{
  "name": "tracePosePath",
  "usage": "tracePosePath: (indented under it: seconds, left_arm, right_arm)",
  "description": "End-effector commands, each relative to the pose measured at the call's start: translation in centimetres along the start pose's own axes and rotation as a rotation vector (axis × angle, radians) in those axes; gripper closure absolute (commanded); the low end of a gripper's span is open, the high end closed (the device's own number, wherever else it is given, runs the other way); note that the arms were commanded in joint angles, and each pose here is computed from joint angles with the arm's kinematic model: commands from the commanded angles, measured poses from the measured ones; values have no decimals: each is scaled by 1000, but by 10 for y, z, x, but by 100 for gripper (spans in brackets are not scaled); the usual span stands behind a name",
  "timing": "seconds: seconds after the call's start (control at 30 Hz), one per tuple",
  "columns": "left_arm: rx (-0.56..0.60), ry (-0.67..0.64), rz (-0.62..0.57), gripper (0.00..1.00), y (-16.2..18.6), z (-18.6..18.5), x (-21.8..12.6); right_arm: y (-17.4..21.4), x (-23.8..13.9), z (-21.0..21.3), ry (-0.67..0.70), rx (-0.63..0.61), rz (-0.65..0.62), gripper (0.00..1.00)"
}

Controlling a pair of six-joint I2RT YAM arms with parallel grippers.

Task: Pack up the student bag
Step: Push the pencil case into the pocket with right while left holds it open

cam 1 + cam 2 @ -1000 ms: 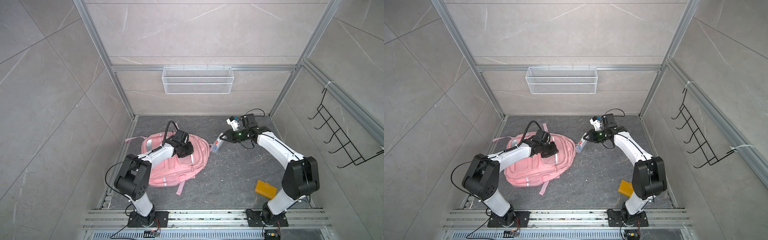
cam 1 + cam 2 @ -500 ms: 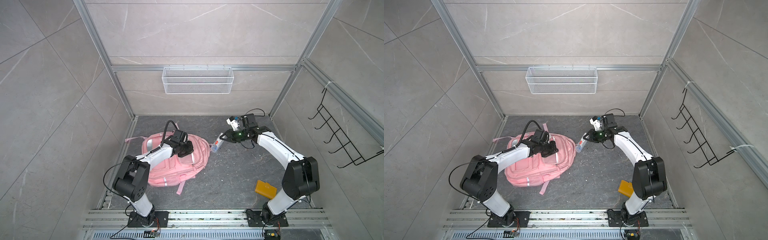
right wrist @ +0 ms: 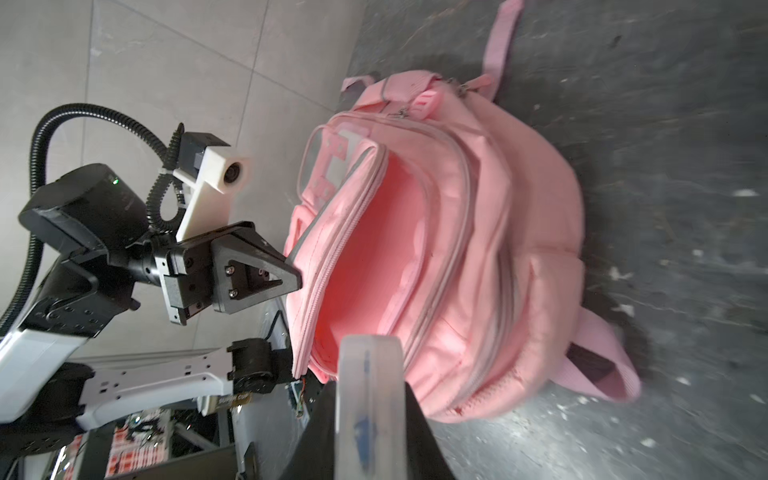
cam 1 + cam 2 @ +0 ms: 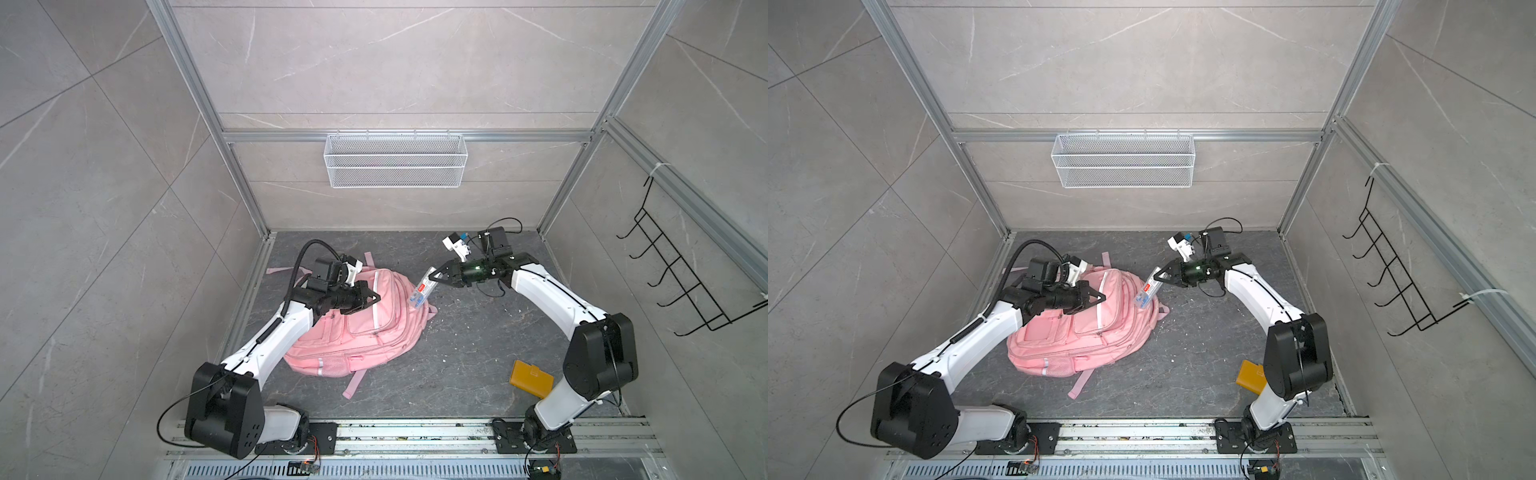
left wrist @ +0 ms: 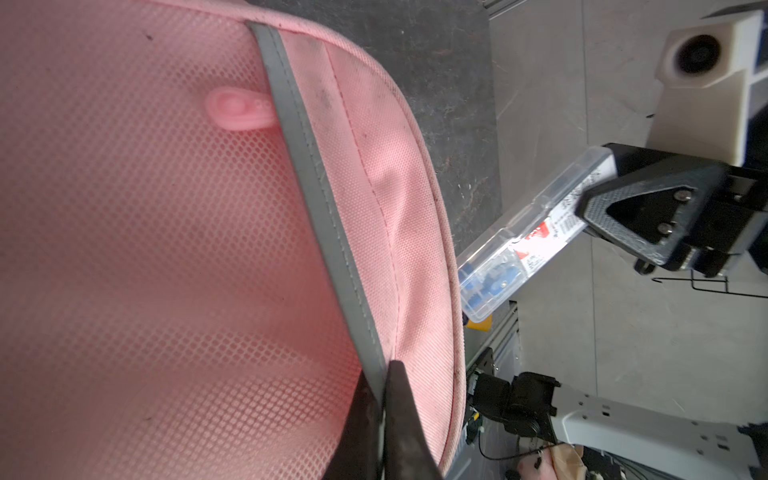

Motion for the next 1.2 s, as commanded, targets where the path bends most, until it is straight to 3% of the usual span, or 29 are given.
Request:
tracePosePath:
  seconds: [0.0,0.7,1.17]
  left_arm:
    - [162,209,-62,100,-10,-40,-32]
    - [196,320,-41,100,-15,-57,-39]
    - [191,322,-55,100,-18,-56,-39]
  right_arm:
    - [6,26,21,-154,-17,130,100]
    - [7,143,25,-198,-4,352,99]
    - [-1,168,16,-131,32,278,62]
Point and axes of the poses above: each gripper's point midway between its finger pads, its own x axis out along the fingers, its own z axis along the line the jaws close on, y = z × x, the point moved 7 cm from there along -x, back along the fingers, and after that the axes turned 8 degrees about x, right-handed, at the moved point
